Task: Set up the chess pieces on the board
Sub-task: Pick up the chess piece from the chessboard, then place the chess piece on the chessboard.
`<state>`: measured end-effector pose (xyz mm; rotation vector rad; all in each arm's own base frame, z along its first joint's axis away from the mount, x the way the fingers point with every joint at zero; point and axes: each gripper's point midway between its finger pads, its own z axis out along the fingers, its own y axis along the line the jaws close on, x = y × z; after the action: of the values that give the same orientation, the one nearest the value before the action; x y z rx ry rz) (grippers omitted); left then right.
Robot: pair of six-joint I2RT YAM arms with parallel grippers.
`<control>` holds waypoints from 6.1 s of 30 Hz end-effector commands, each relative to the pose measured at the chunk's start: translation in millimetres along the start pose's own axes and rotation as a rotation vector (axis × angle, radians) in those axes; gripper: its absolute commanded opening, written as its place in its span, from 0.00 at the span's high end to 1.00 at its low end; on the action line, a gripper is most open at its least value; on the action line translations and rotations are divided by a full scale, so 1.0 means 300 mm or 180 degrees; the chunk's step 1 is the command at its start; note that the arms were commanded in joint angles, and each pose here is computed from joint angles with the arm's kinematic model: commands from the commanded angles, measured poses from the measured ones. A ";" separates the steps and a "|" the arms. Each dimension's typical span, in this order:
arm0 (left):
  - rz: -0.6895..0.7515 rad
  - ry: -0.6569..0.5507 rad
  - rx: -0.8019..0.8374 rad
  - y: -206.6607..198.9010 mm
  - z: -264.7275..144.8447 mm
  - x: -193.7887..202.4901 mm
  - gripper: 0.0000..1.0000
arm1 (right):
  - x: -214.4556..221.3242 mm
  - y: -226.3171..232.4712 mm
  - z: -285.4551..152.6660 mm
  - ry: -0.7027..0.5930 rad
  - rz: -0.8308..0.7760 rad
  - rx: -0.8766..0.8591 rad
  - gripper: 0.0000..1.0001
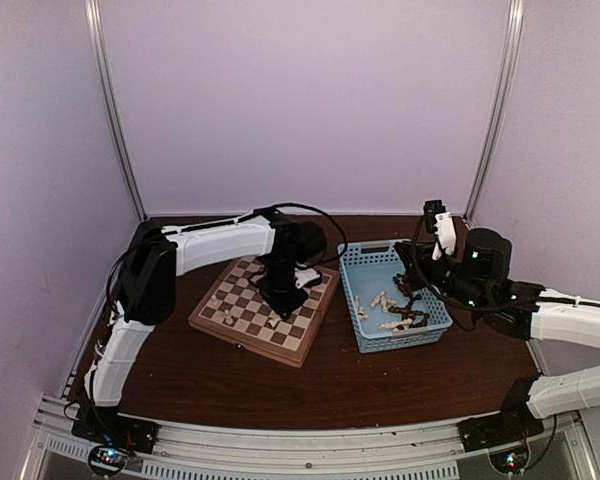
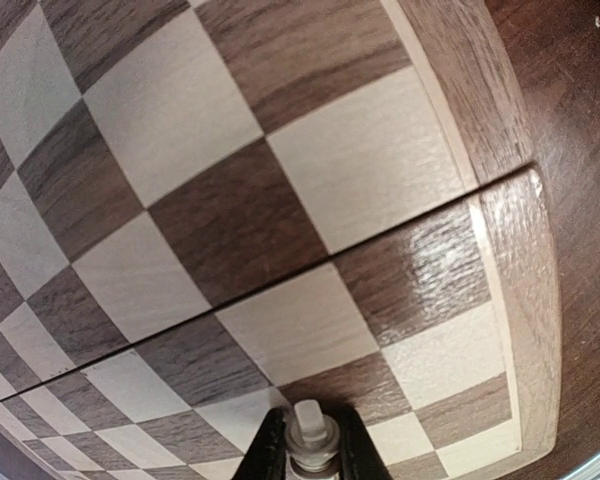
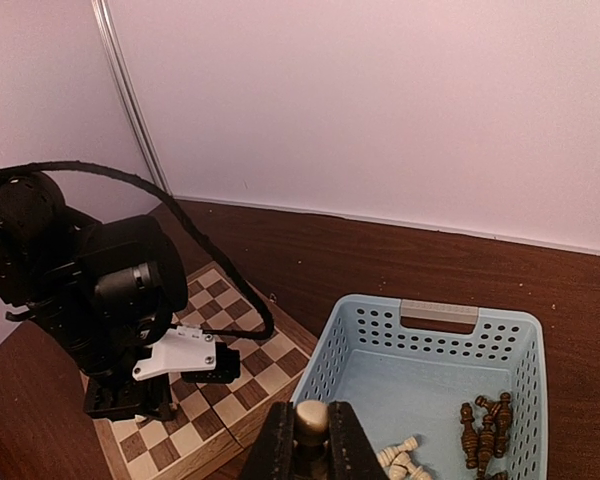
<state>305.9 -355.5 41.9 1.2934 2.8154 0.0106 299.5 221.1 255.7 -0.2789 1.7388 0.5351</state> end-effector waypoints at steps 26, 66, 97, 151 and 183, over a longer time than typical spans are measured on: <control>-0.0875 -0.3577 -0.0208 0.122 -0.559 0.120 1.00 | -0.035 0.015 0.000 -0.0054 0.0075 -0.0081 0.96; -0.0211 -0.3930 0.0172 -0.019 -0.193 0.196 1.00 | -0.017 0.014 -0.003 -0.0059 0.0167 -0.0103 0.97; -0.0394 -0.3905 -0.0279 0.059 -0.135 0.202 0.97 | -0.006 0.014 0.000 -0.0031 0.0180 -0.0105 0.97; -0.0244 -0.3592 -0.0017 0.021 -0.504 0.224 0.31 | 0.070 0.304 0.115 0.0672 0.0130 -0.1469 0.98; -0.1135 -0.3285 0.0558 0.130 -0.613 0.393 0.05 | 0.428 0.573 0.343 0.0724 -0.0238 -0.0917 0.99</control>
<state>248.5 -250.0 227.4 0.5325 2.0683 -0.7635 268.8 441.0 147.7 -0.7700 1.9051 0.8322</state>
